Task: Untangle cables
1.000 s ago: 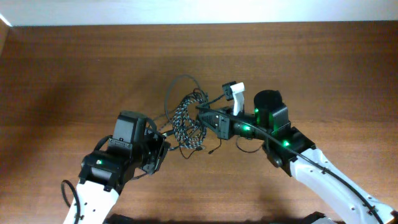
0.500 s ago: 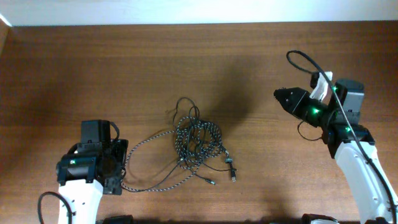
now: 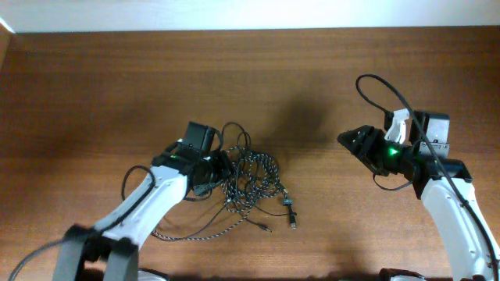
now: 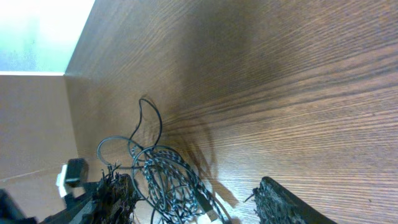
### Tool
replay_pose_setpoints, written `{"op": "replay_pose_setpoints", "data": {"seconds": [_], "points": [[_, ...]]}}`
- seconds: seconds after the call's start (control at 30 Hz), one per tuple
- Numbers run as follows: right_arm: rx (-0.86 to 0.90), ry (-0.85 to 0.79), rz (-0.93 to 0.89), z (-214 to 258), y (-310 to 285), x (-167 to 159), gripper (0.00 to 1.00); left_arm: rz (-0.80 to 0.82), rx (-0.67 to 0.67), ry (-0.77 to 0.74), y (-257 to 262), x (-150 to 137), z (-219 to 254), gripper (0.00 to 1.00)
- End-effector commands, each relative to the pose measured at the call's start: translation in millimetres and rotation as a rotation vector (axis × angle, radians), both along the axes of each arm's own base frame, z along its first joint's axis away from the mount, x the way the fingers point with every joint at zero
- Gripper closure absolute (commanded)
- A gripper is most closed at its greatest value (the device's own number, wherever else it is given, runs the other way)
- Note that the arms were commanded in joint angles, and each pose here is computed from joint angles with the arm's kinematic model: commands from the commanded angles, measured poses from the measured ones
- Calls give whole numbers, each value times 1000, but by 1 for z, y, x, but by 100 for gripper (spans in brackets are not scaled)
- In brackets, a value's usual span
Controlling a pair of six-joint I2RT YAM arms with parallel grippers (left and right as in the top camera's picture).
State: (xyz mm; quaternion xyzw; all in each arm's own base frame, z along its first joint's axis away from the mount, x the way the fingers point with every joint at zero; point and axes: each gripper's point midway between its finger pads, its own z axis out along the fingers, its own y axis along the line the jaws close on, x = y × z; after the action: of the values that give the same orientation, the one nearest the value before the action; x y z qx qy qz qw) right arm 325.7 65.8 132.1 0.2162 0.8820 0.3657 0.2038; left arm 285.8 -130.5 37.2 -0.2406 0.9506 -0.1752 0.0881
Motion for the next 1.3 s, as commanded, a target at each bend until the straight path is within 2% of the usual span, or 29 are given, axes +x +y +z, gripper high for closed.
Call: {"op": "replay_pose_setpoints", "data": {"seconds": [0.0,0.03,0.13,0.2,0.27,0.3,0.33,0.37,0.43,0.47,0.53,0.63,0.7,0.77,0.83,0.9,0.93,1.03,1.1,1.2,1.23,1.27], "points": [[-27,-15,-7,1,-4,1,35,-55,167,22,21,0,-28,38],[-28,-13,-7,1,-4,1,35,-78,227,-15,30,7,-28,34],[-26,-7,-7,0,-4,-1,35,-149,232,-111,24,25,-23,33],[-27,-7,-7,0,-4,-1,35,-265,246,-140,7,21,-23,31],[-26,-6,-7,0,-4,-1,35,-371,275,-150,-11,13,-29,22],[-26,-5,-7,0,-4,-1,35,-386,322,-137,-10,9,-36,23],[-25,1,-7,-1,-4,-2,35,-392,388,-115,-4,6,-44,30],[-24,21,-7,-3,-4,-6,35,-390,429,-93,2,4,-51,30],[-45,46,-23,-8,-7,-8,35,-394,438,-74,4,2,-58,30],[-45,49,-22,-9,-7,-9,35,-395,442,-68,5,1,-60,47],[-44,57,-22,-10,-7,-11,35,-395,443,-67,5,1,-60,100],[-43,59,-22,-10,-7,-11,35,-389,435,-79,3,4,-49,100],[-40,58,-19,-9,-6,-11,36,-371,409,-159,-2,12,9,100],[-55,-23,123,-4,11,-15,38,-322,341,-363,-6,20,86,100],[4,-165,359,13,47,-26,37,-267,267,-576,-1,11,157,100],[119,-375,612,43,87,-44,36,-229,215,-717,8,-6,203,100],[214,-534,765,68,110,-58,36,-217,205,-754,16,-18,217,100],[342,-731,1018,99,159,-93,37,-166,174,-711,28,-41,216,100],[397,-826,1148,112,184,-116,46,-135,147,-687,26,-41,213,100],[409,-960,1252,125,206,-134,47,-140,151,-670,24,-39,209,100],[414,-987,1269,128,210,-137,46,-140,151,-670,24,-39,209,100],[420,-998,1273,132,213,-138,35,-133,146,-667,24,-39,209,100]]}}
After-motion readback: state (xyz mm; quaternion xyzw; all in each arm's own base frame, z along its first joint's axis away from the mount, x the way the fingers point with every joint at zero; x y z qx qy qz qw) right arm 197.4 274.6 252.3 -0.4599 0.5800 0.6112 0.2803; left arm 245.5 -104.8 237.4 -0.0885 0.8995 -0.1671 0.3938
